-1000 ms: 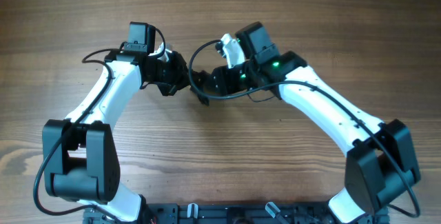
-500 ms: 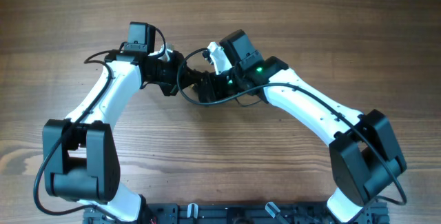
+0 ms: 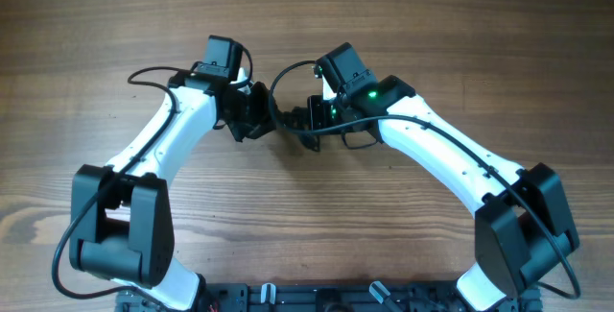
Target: Untangle cables
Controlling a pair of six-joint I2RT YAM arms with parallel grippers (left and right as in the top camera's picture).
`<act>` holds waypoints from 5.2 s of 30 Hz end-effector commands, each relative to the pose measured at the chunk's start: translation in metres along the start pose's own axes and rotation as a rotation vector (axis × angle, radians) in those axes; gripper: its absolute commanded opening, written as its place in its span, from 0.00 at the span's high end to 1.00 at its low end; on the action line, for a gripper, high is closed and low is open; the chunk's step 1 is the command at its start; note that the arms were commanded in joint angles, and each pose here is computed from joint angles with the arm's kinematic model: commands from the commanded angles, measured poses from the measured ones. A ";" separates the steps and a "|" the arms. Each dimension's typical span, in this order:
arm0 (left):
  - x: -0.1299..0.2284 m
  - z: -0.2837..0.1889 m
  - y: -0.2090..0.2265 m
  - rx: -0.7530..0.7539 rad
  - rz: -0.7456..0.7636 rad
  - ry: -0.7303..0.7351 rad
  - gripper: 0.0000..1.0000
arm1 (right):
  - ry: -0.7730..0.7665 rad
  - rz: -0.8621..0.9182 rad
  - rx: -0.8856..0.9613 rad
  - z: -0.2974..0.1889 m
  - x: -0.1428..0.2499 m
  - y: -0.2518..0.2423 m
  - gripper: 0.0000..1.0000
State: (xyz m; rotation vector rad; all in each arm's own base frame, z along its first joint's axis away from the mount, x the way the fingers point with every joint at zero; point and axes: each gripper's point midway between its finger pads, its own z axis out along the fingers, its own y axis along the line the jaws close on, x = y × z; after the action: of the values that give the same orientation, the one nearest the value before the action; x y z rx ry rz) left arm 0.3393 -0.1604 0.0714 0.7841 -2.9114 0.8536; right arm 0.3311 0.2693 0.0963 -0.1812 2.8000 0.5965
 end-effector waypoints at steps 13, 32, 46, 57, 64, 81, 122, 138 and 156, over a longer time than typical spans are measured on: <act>-0.011 0.002 0.005 -0.071 0.054 -0.096 0.69 | -0.303 -0.245 -0.313 -0.128 -0.038 0.075 0.96; -0.007 0.003 0.005 -0.066 0.050 -0.076 0.72 | -0.092 -0.135 -0.122 -0.035 -0.021 0.026 0.33; -0.007 0.003 0.005 -0.066 0.050 -0.076 0.70 | 0.135 -0.321 -0.202 -0.024 0.045 0.050 0.76; -0.007 0.003 0.005 -0.066 0.049 -0.076 0.70 | 0.172 -0.230 -0.113 0.043 0.047 0.038 0.73; -0.004 0.003 0.007 -0.077 0.043 -0.066 0.70 | 0.091 -0.194 -0.131 0.018 0.027 0.043 0.96; -0.005 0.003 0.006 -0.073 0.045 -0.070 0.71 | -0.224 -0.503 0.514 -0.132 -0.023 -0.044 0.96; 0.030 -0.043 -0.112 0.305 0.659 -0.193 0.96 | -0.157 -0.157 -0.078 -0.098 -0.041 -0.019 0.50; 0.016 -0.113 -0.097 0.479 0.109 -0.092 0.96 | -0.201 -0.667 -0.573 -0.124 -0.020 0.078 0.59; 0.046 -0.139 -0.110 0.659 0.099 0.157 0.96 | -0.172 -0.749 -0.611 -0.090 -0.007 0.111 0.87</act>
State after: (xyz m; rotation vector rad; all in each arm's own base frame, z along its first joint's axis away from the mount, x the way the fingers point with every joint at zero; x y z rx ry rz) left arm 0.3419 -0.1850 0.2357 0.5950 -2.6177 1.7748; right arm 0.2925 0.3253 0.2192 -1.2122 2.0301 1.0955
